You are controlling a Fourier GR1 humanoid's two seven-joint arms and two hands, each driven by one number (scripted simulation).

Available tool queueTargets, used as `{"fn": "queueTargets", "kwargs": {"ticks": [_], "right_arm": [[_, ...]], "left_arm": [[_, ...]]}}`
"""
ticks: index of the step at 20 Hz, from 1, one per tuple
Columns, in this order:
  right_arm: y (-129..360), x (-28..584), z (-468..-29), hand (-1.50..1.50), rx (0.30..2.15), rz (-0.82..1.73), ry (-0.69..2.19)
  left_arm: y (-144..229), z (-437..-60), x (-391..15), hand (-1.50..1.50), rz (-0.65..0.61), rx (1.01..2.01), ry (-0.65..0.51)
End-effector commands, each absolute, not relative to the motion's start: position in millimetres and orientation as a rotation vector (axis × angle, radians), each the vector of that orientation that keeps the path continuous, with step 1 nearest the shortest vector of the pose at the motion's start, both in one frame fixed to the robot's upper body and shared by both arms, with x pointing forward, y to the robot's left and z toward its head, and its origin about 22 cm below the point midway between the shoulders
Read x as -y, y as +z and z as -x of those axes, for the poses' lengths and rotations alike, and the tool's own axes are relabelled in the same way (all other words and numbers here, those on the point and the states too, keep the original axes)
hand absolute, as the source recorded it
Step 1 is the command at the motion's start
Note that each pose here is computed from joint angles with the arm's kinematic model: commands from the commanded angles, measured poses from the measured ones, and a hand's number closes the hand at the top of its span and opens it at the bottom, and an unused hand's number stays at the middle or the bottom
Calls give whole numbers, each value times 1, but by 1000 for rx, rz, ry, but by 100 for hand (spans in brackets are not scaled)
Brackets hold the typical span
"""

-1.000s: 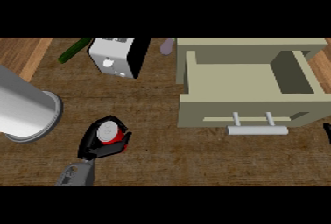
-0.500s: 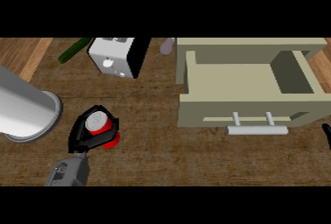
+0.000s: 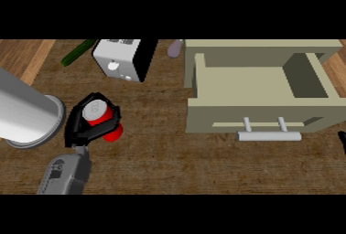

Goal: Pick up the can, place it into the drawer and close the drawer

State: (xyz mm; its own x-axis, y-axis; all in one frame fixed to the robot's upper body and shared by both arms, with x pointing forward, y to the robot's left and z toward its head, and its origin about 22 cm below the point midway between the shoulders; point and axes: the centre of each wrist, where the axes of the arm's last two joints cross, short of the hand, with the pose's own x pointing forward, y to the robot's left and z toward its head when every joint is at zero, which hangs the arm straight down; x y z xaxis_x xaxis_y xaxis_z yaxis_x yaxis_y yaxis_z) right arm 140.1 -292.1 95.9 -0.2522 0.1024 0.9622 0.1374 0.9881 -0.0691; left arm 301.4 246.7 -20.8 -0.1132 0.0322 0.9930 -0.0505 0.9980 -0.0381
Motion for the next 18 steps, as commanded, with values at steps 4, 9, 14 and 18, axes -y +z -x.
{"fn": "queueTargets", "kwargs": {"ticks": [4,9,14,18], "right_arm": [[101,306,-129,-150,1817,190,-30],[94,290,-144,-150,1834,205,-36],[102,307,-136,-150,1843,186,-33],[98,303,-144,-150,1836,175,-41]], "left_arm": [[40,-319,-220,150,-7,1756,-20],[80,-336,-177,150,22,1779,-49],[106,-341,-124,150,52,1775,-72],[155,-347,-86,150,69,1786,-135]]}}
